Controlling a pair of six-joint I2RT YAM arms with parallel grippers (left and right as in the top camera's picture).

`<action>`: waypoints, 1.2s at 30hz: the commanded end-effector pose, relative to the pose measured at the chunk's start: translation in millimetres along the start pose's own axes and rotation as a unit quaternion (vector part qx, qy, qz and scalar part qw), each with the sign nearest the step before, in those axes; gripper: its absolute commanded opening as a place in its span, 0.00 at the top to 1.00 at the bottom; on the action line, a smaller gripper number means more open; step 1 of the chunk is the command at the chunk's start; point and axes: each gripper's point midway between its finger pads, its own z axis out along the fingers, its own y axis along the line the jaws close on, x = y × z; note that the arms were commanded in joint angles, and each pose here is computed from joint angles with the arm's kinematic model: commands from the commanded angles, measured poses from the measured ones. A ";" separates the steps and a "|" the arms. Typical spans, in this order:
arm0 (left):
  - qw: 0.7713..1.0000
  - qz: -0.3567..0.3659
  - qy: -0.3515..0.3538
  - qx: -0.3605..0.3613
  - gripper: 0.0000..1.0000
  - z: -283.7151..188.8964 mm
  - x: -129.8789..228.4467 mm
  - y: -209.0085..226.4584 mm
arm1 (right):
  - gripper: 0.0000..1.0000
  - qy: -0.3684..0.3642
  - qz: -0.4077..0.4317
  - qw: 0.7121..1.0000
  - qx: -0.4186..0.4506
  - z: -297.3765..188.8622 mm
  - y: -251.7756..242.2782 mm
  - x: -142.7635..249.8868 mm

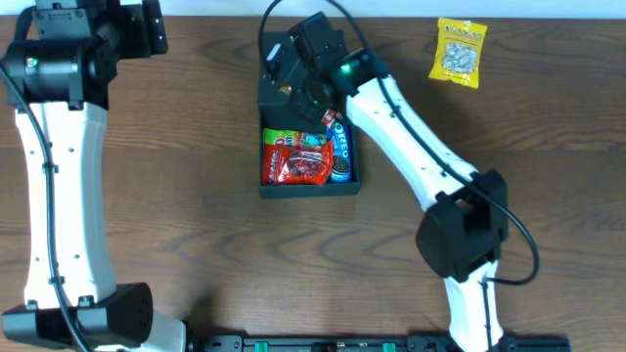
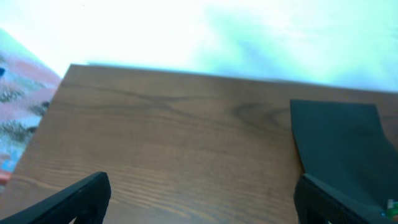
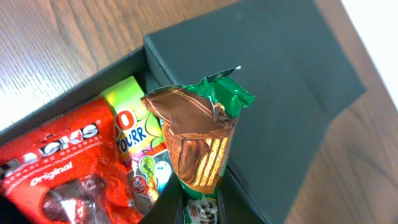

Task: Pack container
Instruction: 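Carry the chocolate bar into the box's back left and release it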

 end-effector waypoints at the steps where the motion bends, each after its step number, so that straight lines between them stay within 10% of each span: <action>1: 0.999 0.012 -0.045 -0.006 0.05 -29.1 -21.4 6.0 | 0.94 0.018 -0.025 1.000 -0.005 23.7 10.0 3.8; 19: 0.987 0.107 -0.121 0.024 0.05 -86.4 -44.2 -3.0 | 0.85 0.004 -0.186 0.982 -0.023 48.1 38.9 -8.0; 28: 0.987 0.106 -0.120 0.025 0.05 -87.0 -43.5 -3.0 | 0.60 0.010 -0.174 0.985 0.008 50.2 25.0 -7.7; 30: 0.987 0.107 -0.116 0.025 0.05 -86.6 -41.6 -3.1 | 0.66 0.009 -0.158 0.987 0.009 50.2 24.8 -8.2; 32: 0.988 0.107 -0.112 0.026 0.05 -86.3 -39.4 -3.1 | 0.94 0.009 -0.125 0.992 0.009 50.2 24.7 -8.1; 36: 0.988 0.107 -0.108 0.026 0.05 -85.7 -37.5 -3.1 | 0.98 -0.022 -0.044 0.999 0.023 49.2 19.6 -23.4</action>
